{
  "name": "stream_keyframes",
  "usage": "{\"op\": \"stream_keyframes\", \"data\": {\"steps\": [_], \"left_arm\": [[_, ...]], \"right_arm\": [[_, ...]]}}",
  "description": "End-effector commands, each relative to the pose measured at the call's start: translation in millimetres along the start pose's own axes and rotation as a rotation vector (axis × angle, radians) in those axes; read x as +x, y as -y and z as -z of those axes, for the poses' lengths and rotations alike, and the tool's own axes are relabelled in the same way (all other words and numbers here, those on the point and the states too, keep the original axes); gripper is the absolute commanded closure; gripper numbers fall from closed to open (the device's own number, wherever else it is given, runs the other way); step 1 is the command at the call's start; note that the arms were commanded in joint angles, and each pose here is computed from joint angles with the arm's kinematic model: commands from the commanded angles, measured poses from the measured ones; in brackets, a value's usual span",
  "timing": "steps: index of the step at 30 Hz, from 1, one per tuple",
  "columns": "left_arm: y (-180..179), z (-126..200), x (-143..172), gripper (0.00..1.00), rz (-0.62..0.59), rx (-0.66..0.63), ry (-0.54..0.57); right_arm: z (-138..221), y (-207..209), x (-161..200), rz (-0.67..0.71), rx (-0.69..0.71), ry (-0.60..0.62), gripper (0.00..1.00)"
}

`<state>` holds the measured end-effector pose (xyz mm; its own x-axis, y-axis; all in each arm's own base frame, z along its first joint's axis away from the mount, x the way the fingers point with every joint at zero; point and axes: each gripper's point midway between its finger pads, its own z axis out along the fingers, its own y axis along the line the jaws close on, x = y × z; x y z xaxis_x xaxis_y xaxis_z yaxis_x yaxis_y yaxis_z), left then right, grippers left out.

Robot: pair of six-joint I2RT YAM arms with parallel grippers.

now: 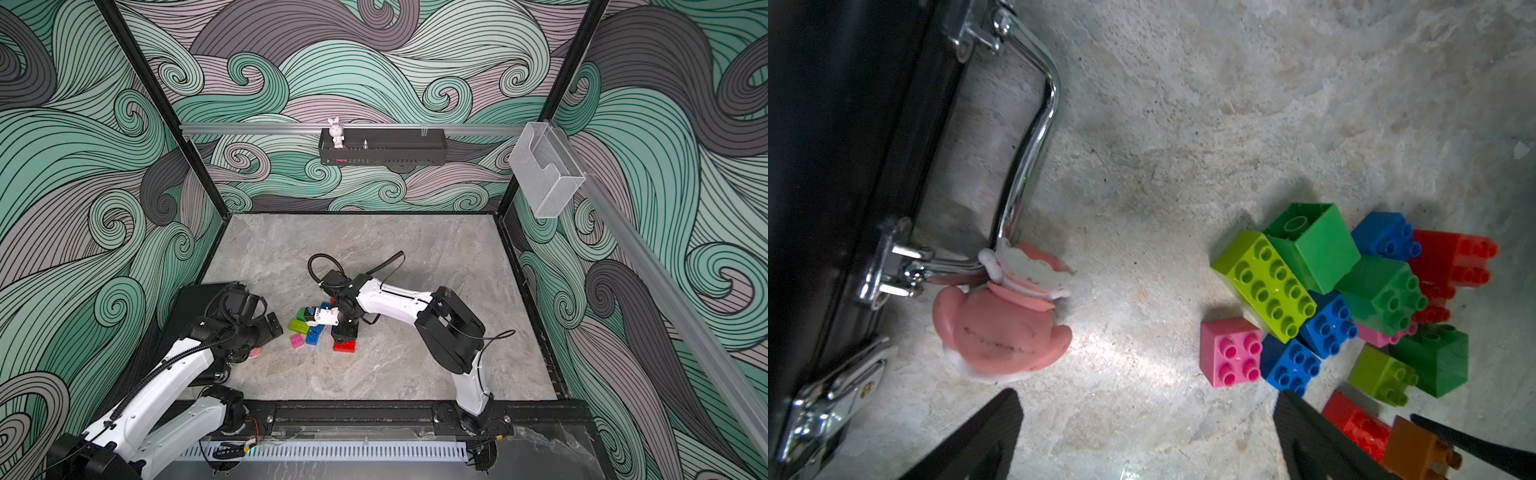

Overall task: Assemble the number 4 with lego
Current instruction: Assemble the lego brick with the lego brick.

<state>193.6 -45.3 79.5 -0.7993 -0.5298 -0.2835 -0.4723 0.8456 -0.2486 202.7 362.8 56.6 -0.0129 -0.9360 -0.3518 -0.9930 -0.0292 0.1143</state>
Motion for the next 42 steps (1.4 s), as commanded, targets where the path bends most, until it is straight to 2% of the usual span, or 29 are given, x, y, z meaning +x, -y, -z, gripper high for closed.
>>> {"op": "stream_keyframes", "data": {"steps": [1,15,25,42], "left_arm": [[-4.2,2.7,-3.8,0.01,0.004,-0.019,0.021],[-6.4,2.1,-2.1,0.01,0.006,-0.027,0.016],[-6.0,1.7,-2.5,0.01,0.005,-0.028,0.017],[-8.0,0.4,-0.9,0.01,0.008,-0.036,0.01]], "right_arm": [[1.8,3.6,-2.2,0.042,-0.007,-0.007,0.73],[-6.5,20.7,6.9,0.074,0.043,-0.068,0.74],[-3.5,26.5,8.2,0.081,0.072,-0.066,0.74],[-24.9,21.9,25.0,0.091,0.042,-0.1,0.74]]}}
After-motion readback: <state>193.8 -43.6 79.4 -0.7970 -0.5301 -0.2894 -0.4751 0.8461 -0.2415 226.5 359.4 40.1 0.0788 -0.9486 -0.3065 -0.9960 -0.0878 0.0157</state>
